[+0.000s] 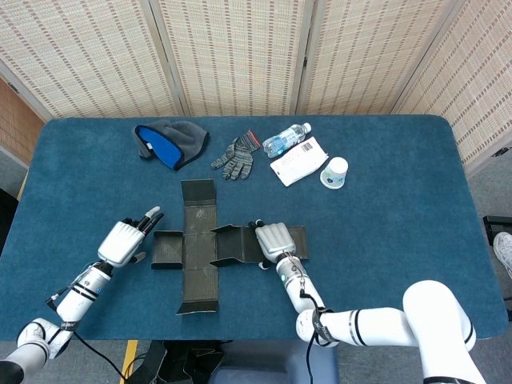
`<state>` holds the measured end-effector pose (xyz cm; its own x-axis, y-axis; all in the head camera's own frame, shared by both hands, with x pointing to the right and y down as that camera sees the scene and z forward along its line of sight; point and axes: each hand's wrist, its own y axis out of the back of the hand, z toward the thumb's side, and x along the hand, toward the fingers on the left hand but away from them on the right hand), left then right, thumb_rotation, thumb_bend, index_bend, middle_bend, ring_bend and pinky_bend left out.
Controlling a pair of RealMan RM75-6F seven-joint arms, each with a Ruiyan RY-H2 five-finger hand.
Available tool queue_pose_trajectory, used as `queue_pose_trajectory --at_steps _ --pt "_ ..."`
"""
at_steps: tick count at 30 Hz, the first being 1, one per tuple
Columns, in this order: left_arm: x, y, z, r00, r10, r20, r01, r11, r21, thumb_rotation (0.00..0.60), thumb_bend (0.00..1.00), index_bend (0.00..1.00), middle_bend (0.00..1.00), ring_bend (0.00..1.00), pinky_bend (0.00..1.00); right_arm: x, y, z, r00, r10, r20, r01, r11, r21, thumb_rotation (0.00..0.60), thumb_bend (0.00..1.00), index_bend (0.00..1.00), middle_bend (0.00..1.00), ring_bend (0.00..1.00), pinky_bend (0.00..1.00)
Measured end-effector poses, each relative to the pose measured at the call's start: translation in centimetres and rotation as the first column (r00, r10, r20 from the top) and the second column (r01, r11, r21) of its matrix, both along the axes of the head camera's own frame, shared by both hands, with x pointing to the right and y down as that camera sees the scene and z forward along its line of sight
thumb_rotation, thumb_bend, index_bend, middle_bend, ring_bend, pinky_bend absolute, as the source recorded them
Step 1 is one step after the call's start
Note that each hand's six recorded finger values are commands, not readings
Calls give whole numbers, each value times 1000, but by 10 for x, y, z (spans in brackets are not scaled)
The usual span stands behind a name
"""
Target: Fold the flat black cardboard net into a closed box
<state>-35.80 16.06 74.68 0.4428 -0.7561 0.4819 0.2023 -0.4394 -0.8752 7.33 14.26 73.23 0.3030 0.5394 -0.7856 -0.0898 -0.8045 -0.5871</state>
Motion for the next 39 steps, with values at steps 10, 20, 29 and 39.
queue_pose_trajectory --at_steps 10,20,29,39 --pt "18 2 6 998 -19 -59 18 1000 -24 600 103 0 53 510 479 0 -2 0 1000 7 11 -7 1000 -3 600 264 161 257 811 935" --pt "34 -3 -1 976 -92 -200 84 995 -48 600 102 0 40 475 481 0 -1 -1 999 -8 36 8 1000 3 600 264 161 257 811 935" --pt "44 -8 -12 935 -172 -311 139 983 -124 600 101 0 1 412 486 -4 -4 -9 995 -83 63 80 995 55 600 264 161 256 811 935" --pt "50 -10 -23 863 -312 -397 215 938 -271 600 98 0 0 510 550 -8 -14 -21 971 -233 52 223 963 149 600 264 162 257 811 936"
